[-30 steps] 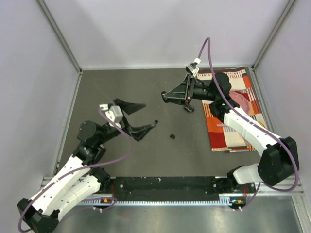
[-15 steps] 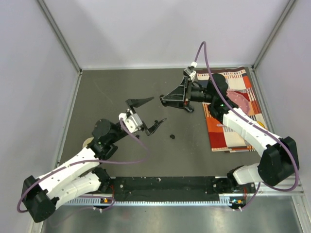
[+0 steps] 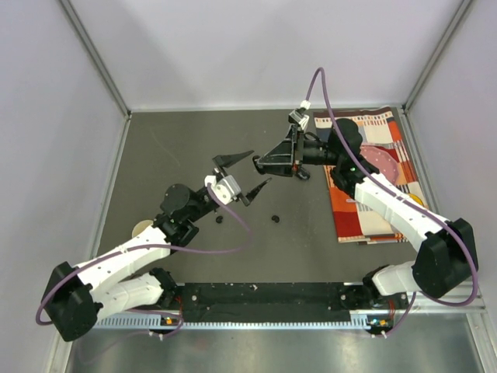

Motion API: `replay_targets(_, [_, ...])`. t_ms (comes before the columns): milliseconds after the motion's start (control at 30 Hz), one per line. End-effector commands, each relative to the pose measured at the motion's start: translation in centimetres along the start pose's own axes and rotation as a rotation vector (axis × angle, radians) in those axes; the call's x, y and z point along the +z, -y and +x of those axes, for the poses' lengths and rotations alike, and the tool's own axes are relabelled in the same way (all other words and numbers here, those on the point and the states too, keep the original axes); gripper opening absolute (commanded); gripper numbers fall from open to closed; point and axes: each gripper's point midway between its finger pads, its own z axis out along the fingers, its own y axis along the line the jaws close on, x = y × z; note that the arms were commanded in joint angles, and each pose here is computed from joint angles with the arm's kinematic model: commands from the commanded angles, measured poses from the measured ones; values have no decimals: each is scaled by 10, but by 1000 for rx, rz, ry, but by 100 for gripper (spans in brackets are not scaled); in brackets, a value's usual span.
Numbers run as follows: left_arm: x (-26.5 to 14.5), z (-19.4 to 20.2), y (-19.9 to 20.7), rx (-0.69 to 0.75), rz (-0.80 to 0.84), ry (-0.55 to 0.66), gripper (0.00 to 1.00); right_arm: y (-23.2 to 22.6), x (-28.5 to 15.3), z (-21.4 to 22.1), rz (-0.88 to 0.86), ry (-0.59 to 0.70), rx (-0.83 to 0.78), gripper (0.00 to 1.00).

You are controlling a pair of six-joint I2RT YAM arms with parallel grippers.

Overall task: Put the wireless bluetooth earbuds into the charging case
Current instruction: Pick up the charging case at the center of the board.

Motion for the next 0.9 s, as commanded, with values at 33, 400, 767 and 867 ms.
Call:
replay_targets(33, [7, -47, -23, 47, -82, 143, 79, -24, 1, 1, -58, -3, -68, 22])
replay_targets(400, [10, -40, -16, 19, -69, 137, 68, -31, 2, 0, -90, -1, -67, 22])
replay_targets(767, [14, -48, -21, 25, -105, 172, 70, -28, 3, 1, -98, -9, -59, 23])
replay_targets(867, [15, -46, -20, 22, -100, 167, 63, -30, 4, 2, -108, -10, -59, 23])
